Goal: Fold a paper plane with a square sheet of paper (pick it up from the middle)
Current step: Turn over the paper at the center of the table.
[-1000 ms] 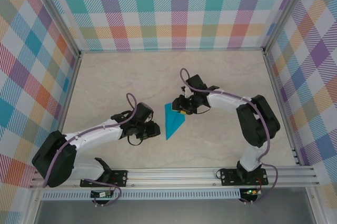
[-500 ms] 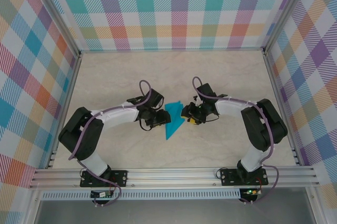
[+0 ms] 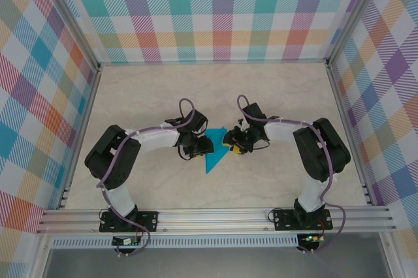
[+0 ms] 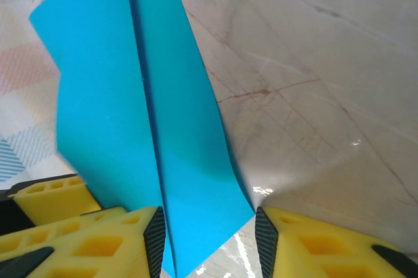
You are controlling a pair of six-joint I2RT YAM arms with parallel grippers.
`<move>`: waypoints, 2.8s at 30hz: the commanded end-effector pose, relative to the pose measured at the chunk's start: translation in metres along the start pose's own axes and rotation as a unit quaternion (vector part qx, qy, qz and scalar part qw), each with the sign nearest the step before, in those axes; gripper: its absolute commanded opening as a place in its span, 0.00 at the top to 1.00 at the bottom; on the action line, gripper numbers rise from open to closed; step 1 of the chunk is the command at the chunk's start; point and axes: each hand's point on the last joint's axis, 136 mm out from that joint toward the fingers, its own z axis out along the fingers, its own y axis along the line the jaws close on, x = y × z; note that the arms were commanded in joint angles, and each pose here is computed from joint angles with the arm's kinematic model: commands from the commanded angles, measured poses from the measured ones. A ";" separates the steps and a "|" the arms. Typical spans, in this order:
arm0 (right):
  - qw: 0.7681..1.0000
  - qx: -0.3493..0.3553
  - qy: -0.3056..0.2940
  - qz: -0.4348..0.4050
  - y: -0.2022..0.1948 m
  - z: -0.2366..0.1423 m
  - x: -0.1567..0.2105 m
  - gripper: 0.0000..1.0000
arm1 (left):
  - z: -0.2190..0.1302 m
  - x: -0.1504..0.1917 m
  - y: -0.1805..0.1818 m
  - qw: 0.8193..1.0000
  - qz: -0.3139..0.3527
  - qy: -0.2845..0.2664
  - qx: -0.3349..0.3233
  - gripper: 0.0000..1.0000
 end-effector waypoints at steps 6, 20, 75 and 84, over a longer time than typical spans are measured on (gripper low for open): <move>1.000 -0.012 0.007 -0.004 0.012 0.008 -0.005 0.56 | 0.012 0.004 0.017 0.999 0.003 0.025 -0.038 0.68; 0.997 -0.062 0.021 -0.041 0.051 0.011 -0.006 0.53 | 0.018 0.010 0.021 0.999 -0.002 0.032 -0.035 0.79; 0.851 0.416 -0.144 -0.284 0.027 -0.106 -0.041 0.93 | -0.111 0.001 0.077 0.965 -0.120 -0.226 -0.056 0.62; 0.769 0.546 -0.105 -0.315 0.032 -0.062 -0.028 0.87 | -0.159 0.017 0.139 0.918 -0.214 -0.320 -0.099 0.54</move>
